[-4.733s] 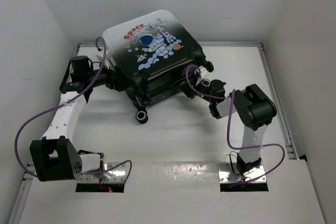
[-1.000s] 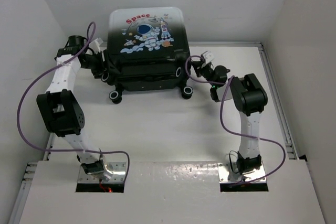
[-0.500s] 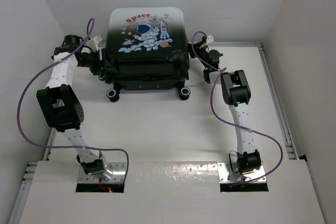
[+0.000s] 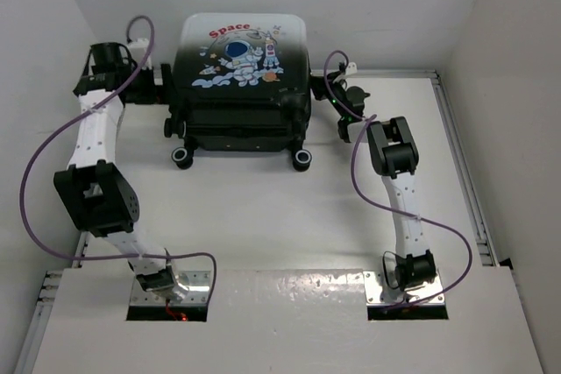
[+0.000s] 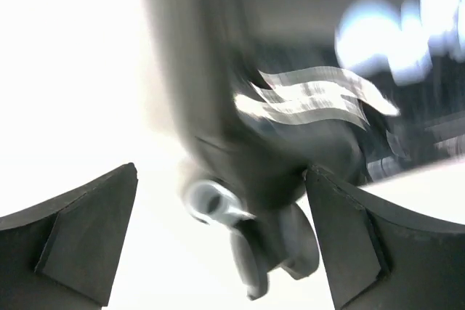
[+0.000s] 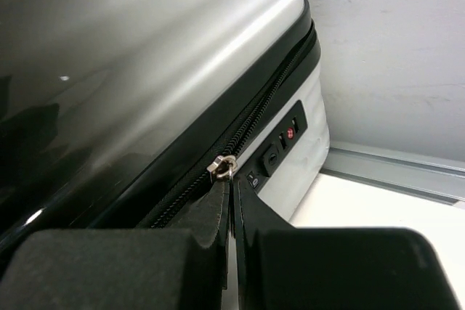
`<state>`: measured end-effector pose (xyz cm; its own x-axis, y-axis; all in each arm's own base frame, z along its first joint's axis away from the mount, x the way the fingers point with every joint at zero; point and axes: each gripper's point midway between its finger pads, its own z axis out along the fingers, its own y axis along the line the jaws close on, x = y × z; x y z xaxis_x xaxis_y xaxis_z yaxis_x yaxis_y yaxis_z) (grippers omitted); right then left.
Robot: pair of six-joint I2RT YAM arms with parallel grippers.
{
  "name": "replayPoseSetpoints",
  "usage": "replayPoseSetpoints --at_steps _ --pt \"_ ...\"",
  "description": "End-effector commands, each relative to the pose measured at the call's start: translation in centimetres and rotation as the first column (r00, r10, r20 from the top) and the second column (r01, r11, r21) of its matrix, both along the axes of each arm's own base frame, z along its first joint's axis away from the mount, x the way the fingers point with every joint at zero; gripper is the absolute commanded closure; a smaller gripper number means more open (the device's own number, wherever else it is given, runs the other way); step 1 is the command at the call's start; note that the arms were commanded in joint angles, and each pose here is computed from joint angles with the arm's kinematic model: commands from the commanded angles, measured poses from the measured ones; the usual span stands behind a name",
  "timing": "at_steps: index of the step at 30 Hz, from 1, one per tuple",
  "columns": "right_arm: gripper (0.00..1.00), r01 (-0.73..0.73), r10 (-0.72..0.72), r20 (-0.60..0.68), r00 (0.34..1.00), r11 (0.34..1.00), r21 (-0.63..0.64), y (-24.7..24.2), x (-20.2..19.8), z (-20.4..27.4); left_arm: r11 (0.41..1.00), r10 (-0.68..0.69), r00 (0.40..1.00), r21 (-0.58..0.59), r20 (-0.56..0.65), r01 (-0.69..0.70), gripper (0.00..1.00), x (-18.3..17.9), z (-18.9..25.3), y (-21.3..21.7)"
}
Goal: Pack the luggage
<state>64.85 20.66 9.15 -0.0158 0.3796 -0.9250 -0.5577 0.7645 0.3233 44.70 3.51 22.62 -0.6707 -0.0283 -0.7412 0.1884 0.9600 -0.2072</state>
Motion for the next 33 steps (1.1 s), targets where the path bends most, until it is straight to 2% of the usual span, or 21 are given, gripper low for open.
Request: replayPoseSetpoints --at_steps 1,2,4,5,6,7,9,11,13,14,18,26,27,29,33 --pt "1.00 -0.094 0.086 0.129 0.988 0.994 0.060 3.2 -2.0 6.9 0.912 0.254 0.779 0.127 0.574 -0.391 0.00 2.9 18.6 8.0" --pt "1.00 -0.119 0.110 0.130 0.985 0.991 0.068 4.3 -2.5 7.2 0.940 0.195 0.809 0.130 0.555 -0.316 0.00 2.9 18.4 6.2" --pt "1.00 -0.160 0.148 0.150 0.978 0.985 0.071 6.0 -3.6 7.9 0.975 0.115 0.889 0.119 0.443 -0.185 0.00 1.8 15.8 2.9" --pt "1.00 -0.193 0.180 0.152 0.972 0.978 0.075 7.5 -4.4 8.2 0.994 0.036 0.917 0.081 0.398 -0.074 0.00 1.3 14.8 -0.5" --pt "1.00 -0.226 0.211 0.169 0.963 0.971 0.078 8.8 -5.3 8.7 0.999 -0.008 0.957 0.051 0.291 -0.007 0.00 0.0 11.9 -2.6" --pt "1.00 -0.238 0.221 0.172 0.960 0.968 0.079 9.3 -5.8 8.9 0.998 -0.055 0.969 0.030 0.239 0.049 0.00 -0.7 10.4 -4.6" --pt "1.00 -0.296 0.279 0.171 0.945 0.951 0.085 11.9 -7.6 9.2 0.983 -0.180 0.975 -0.004 0.129 0.182 0.00 -3.1 6.7 -10.0" --pt "1.00 -0.336 0.318 0.176 0.932 0.938 0.088 13.9 -9.4 9.4 0.957 -0.288 0.951 -0.008 0.109 0.291 0.00 -5.5 5.8 -14.5" --pt "1.00 -0.359 0.335 0.191 0.923 0.927 0.105 14.8 -10.4 10.6 0.946 -0.324 0.944 -0.013 0.056 0.325 0.00 -6.9 3.9 -16.6" --pt "1.00 -0.380 0.361 0.163 0.918 0.919 0.106 16.0 -11.6 9.5 0.934 -0.355 0.934 -0.027 0.049 0.356 0.00 -7.8 3.8 -18.3" --pt "1.00 -0.411 0.392 0.160 0.906 0.904 0.115 17.3 -13.7 10.2 0.931 -0.362 0.932 -0.045 0.017 0.362 0.00 -8.8 3.4 -21.0" --pt "1.00 -0.452 0.435 0.142 0.889 0.883 0.126 18.9 -16.7 10.1 0.936 -0.345 0.938 -0.070 -0.006 0.344 0.00 -8.0 3.8 -25.9" --pt "1.00 -0.454 0.436 0.145 0.888 0.882 0.124 19.1 -16.9 10.2 0.945 -0.324 0.946 -0.045 -0.003 0.324 0.00 -7.8 3.8 -26.4" --pt "1.00 -0.448 0.430 0.144 0.891 0.885 0.127 19.1 -16.7 10.4 0.959 -0.284 0.954 -0.023 -0.098 0.283 0.00 -7.9 1.3 -26.7" --pt "1.00 -0.437 0.420 0.144 0.896 0.891 0.123 19.0 -16.4 10.1 0.976 -0.197 0.972 0.067 -0.129 0.207 0.00 -8.0 -0.9 -26.8"
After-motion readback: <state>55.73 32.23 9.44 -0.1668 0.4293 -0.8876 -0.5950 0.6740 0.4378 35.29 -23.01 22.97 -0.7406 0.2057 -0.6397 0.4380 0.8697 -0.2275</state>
